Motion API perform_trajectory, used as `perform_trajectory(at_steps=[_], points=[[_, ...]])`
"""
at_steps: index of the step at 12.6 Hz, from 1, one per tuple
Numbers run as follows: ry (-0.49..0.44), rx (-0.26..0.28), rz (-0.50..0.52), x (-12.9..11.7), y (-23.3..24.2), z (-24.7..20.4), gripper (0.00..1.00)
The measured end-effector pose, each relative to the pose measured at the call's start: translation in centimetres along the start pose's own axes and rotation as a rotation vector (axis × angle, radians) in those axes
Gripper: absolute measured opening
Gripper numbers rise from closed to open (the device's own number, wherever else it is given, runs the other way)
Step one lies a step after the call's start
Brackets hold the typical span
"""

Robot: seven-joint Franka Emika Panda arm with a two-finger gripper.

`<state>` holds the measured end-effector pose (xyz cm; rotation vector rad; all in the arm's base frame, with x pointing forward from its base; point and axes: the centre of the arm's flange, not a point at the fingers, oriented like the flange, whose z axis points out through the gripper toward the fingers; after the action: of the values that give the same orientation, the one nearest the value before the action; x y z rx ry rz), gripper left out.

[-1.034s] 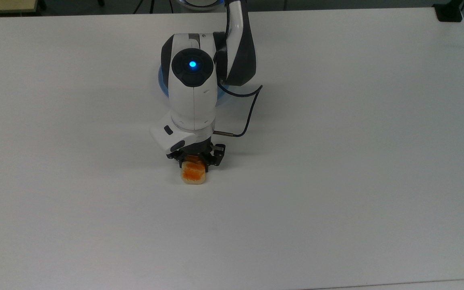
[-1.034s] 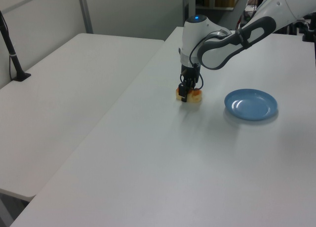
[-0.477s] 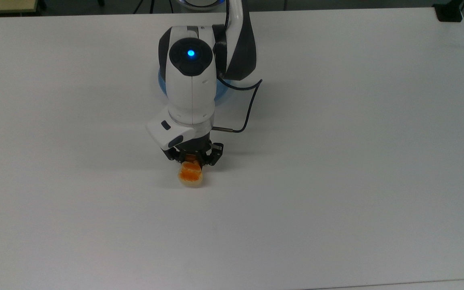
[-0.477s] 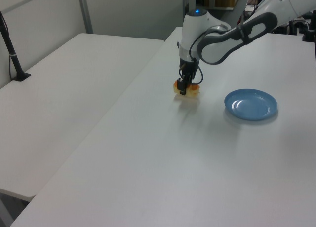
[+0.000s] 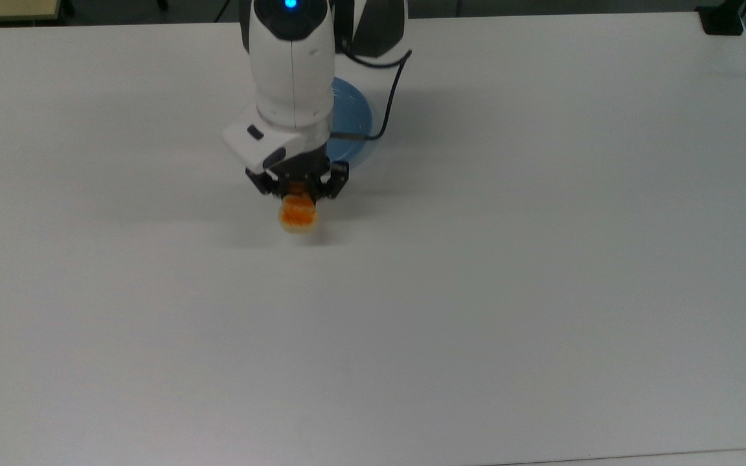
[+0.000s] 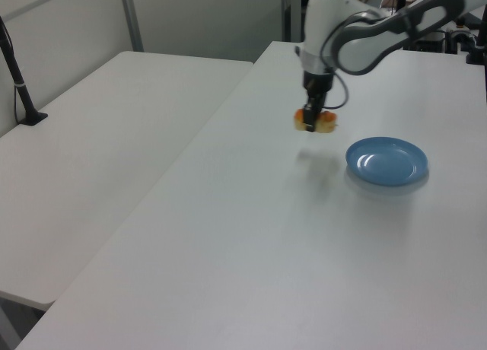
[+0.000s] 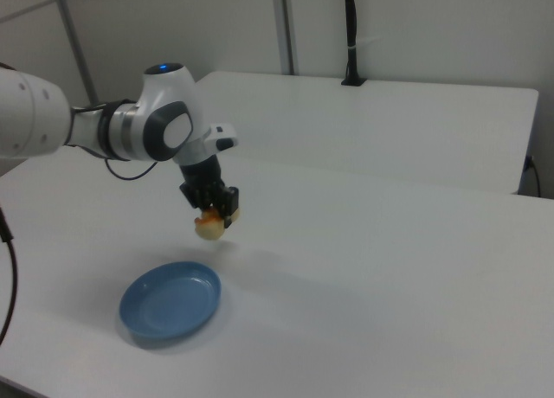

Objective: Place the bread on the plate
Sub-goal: 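Lift the bread roll and carry it over the blue plate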

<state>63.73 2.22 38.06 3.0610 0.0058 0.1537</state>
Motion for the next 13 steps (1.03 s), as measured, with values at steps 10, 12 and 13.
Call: perform_trajectory(at_steps=[10, 12, 13], points=[[-0.168, 0.0, -0.028, -12.2, -0.5, 1.0, 0.47], [-0.181, 0.0, -0.035, -12.6, -0.8, 1.5, 0.52], [-0.184, 0.0, -0.036, -12.7, -0.9, 1.6, 0.59]])
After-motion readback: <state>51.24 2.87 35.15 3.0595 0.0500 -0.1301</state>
